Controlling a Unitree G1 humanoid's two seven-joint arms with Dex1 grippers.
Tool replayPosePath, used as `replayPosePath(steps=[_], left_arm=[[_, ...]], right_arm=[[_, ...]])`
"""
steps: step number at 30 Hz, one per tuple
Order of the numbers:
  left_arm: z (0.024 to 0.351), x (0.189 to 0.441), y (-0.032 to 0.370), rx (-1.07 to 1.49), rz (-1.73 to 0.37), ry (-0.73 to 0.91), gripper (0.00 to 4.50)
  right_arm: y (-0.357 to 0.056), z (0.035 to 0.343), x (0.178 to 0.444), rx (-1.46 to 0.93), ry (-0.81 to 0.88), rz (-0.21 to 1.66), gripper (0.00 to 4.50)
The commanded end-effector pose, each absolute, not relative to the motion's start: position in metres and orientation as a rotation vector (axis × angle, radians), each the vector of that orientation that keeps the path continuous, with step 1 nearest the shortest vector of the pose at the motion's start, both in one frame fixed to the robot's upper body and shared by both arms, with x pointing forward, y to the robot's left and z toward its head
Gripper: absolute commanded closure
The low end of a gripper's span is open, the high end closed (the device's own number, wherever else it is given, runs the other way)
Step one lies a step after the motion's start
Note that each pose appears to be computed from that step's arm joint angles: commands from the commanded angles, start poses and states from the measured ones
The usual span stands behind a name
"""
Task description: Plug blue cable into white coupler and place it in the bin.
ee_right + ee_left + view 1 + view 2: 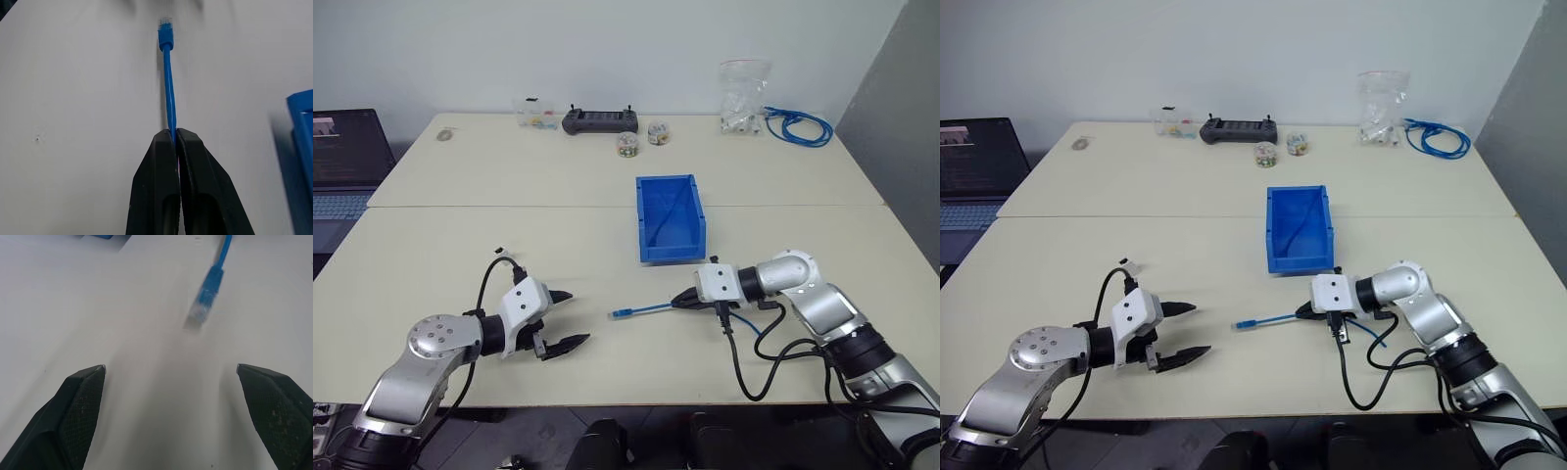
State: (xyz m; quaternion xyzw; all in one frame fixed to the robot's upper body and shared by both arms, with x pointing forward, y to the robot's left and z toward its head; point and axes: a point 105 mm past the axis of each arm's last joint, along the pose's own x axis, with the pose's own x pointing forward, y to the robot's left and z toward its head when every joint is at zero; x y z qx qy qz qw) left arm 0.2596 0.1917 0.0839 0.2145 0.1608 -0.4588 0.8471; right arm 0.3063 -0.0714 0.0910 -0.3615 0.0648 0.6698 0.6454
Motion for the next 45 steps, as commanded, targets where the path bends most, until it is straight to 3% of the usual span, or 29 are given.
replayPosePath(steps=[1, 4, 8, 15, 19, 26, 36, 45], left_arm=[[0.089, 0.262, 0.197, 0.505, -0.952, 0.313, 0.0], [0.086, 0.263, 0.199, 0.518, -0.956, 0.32, 0.0], [0.085, 0.27, 0.197, 0.537, -0.969, 0.313, 0.0], [0.085, 0.279, 0.172, 0.545, -1.045, 0.271, 0.0], [0.081, 0.282, 0.16, 0.563, -1.077, 0.268, 0.0], [0.07, 0.296, 0.15, 0.603, -1.067, 0.273, 0.0], [0.049, 0.286, 0.158, 0.685, -1.133, 0.394, 1.7], [0.045, 0.285, 0.168, 0.702, -1.106, 0.437, 3.58]], right_arm=[[-0.067, 0.091, 0.311, -0.865, 0.132, 1.54, 4.22], [-0.063, 0.087, 0.314, -0.864, 0.134, 1.543, 3.79], [-0.062, 0.097, 0.316, -0.819, 0.125, 1.545, 2.79], [-0.078, 0.147, 0.296, -0.583, 0.108, 1.499, 1.19], [-0.095, 0.144, 0.272, -0.517, 0.18, 1.454, 1.19], [-0.105, 0.138, 0.255, -0.438, 0.226, 1.337, 1.19], [-0.107, 0.138, 0.248, -0.406, 0.235, 1.281, 1.14], [-0.114, 0.149, 0.246, -0.361, 0.227, 1.226, 1.14]])
